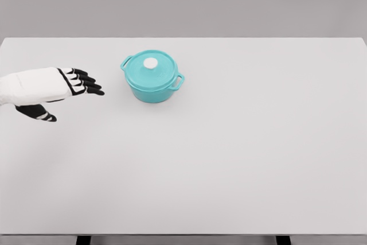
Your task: Open the lid of the pot with left arm
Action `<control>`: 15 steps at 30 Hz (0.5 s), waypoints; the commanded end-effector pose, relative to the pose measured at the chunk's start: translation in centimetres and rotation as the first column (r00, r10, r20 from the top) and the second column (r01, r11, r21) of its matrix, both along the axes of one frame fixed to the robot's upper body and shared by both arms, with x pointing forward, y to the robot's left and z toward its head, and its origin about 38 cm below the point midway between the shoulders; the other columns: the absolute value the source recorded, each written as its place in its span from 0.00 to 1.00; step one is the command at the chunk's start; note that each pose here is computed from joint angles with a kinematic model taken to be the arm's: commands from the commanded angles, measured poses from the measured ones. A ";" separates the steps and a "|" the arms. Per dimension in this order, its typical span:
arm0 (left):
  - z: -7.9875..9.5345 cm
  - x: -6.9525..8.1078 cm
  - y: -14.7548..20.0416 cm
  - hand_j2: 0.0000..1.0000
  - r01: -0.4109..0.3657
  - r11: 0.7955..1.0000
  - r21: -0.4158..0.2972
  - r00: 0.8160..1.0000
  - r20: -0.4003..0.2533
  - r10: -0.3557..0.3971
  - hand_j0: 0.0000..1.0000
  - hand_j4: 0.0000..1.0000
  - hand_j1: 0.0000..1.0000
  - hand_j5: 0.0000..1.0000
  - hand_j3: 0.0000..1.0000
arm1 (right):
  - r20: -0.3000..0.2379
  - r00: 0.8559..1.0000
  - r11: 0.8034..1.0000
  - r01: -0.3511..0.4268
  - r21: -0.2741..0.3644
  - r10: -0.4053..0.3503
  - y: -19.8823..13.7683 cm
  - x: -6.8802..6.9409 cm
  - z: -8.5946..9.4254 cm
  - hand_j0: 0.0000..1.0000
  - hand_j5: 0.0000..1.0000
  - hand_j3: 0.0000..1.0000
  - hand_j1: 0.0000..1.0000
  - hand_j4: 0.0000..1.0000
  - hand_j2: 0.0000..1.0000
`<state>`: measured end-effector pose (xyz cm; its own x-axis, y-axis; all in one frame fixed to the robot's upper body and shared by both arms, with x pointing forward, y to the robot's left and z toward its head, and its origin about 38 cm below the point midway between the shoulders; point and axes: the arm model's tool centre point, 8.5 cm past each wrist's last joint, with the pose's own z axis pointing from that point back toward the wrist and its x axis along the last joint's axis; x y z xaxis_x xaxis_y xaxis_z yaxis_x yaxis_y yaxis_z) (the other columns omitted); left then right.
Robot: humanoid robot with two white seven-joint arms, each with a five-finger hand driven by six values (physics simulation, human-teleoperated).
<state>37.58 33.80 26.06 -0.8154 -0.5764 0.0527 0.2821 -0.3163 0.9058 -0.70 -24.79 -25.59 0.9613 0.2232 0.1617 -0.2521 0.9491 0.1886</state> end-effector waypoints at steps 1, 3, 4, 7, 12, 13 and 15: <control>-0.6 -0.1 -0.7 1.00 0.014 1.000 -0.014 1.000 -0.016 -0.014 1.00 1.00 1.00 1.00 1.00 | -0.003 1.000 1.000 0.003 -0.001 -0.003 0.0 -0.1 0.0 1.00 1.00 1.00 1.00 1.00 1.00; 0.6 1.1 -1.7 1.00 0.032 0.999 -0.034 0.999 0.018 -0.031 1.00 1.00 1.00 1.00 1.00 | -0.020 1.000 1.000 0.005 -0.002 -0.005 0.0 -1.0 0.0 1.00 1.00 1.00 1.00 1.00 1.00; 0.8 1.7 -3.2 1.00 0.072 0.997 -0.019 0.997 0.016 -0.071 1.00 1.00 1.00 1.00 1.00 | -0.017 1.000 1.000 0.005 -0.001 -0.005 0.0 -1.0 0.0 1.00 1.00 1.00 1.00 1.00 1.00; -0.9 5.4 -5.3 1.00 0.069 0.997 -0.044 0.996 -0.046 -0.071 1.00 1.00 1.00 1.00 1.00 | -0.018 1.000 1.000 0.005 -0.002 -0.005 0.0 -1.0 0.0 1.00 1.00 1.00 1.00 1.00 1.00; 0.3 8.7 -6.9 1.00 0.071 0.997 -0.007 0.996 -0.055 -0.071 1.00 1.00 1.00 1.00 1.00 | -0.017 1.000 1.000 0.005 -0.001 -0.005 0.0 -1.0 0.0 1.00 1.00 1.00 1.00 1.00 1.00; 0.2 9.1 -7.1 1.00 0.070 0.998 -0.005 0.996 -0.061 -0.070 1.00 1.00 1.00 1.00 1.00 | -0.018 1.000 1.000 0.005 -0.002 -0.005 0.0 -1.0 0.0 1.00 1.00 1.00 1.00 1.00 1.00; 0.3 10.6 -7.8 1.00 0.050 0.998 -0.023 0.997 -0.062 -0.051 1.00 1.00 1.00 1.00 1.00 | -0.017 1.000 1.000 0.006 -0.001 -0.006 0.0 -1.0 0.0 1.00 1.00 1.00 1.00 1.00 1.00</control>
